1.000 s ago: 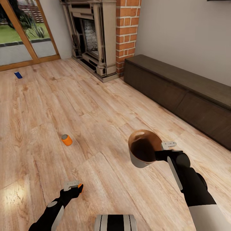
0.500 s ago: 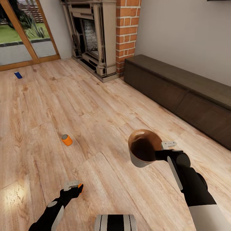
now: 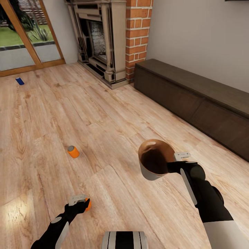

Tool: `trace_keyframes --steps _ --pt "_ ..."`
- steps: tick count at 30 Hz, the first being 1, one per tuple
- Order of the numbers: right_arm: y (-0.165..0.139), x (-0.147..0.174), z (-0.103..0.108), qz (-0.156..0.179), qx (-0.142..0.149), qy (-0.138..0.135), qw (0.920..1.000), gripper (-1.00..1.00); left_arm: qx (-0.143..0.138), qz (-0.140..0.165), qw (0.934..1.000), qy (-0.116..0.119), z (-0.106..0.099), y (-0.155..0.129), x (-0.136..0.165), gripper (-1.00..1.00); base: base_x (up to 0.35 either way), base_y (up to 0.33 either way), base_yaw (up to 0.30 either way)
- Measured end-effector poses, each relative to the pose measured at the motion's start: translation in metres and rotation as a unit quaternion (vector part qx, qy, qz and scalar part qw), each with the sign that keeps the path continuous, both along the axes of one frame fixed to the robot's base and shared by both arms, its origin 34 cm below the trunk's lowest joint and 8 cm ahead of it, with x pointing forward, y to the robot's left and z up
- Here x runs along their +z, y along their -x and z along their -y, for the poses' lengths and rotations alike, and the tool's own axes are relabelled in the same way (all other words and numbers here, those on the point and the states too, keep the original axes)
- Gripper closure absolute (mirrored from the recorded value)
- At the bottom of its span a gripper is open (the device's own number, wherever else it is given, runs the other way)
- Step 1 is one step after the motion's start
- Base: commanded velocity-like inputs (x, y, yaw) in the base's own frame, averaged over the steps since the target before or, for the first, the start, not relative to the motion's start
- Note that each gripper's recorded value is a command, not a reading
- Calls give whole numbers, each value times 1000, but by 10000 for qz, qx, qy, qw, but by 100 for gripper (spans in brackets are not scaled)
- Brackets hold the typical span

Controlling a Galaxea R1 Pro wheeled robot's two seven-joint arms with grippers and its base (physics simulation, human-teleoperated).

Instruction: Put the three can of soda from the living room inside the tash can in the kitchen.

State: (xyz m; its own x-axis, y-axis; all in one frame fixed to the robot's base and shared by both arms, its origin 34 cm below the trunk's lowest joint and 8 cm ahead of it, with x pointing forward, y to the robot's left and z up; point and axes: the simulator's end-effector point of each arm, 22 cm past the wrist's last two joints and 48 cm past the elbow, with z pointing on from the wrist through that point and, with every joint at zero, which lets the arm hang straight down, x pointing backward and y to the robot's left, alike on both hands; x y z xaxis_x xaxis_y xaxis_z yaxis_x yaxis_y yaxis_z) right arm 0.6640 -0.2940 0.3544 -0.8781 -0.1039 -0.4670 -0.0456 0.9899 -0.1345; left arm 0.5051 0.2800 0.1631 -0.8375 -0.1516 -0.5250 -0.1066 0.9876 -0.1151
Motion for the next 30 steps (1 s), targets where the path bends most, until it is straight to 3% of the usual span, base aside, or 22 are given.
trace_keyframes --steps 30 --pt "4 -15 -2 -119 6 -31 9999 100 -1 -121 9999 4 0 8 -11 -100 1 1 0"
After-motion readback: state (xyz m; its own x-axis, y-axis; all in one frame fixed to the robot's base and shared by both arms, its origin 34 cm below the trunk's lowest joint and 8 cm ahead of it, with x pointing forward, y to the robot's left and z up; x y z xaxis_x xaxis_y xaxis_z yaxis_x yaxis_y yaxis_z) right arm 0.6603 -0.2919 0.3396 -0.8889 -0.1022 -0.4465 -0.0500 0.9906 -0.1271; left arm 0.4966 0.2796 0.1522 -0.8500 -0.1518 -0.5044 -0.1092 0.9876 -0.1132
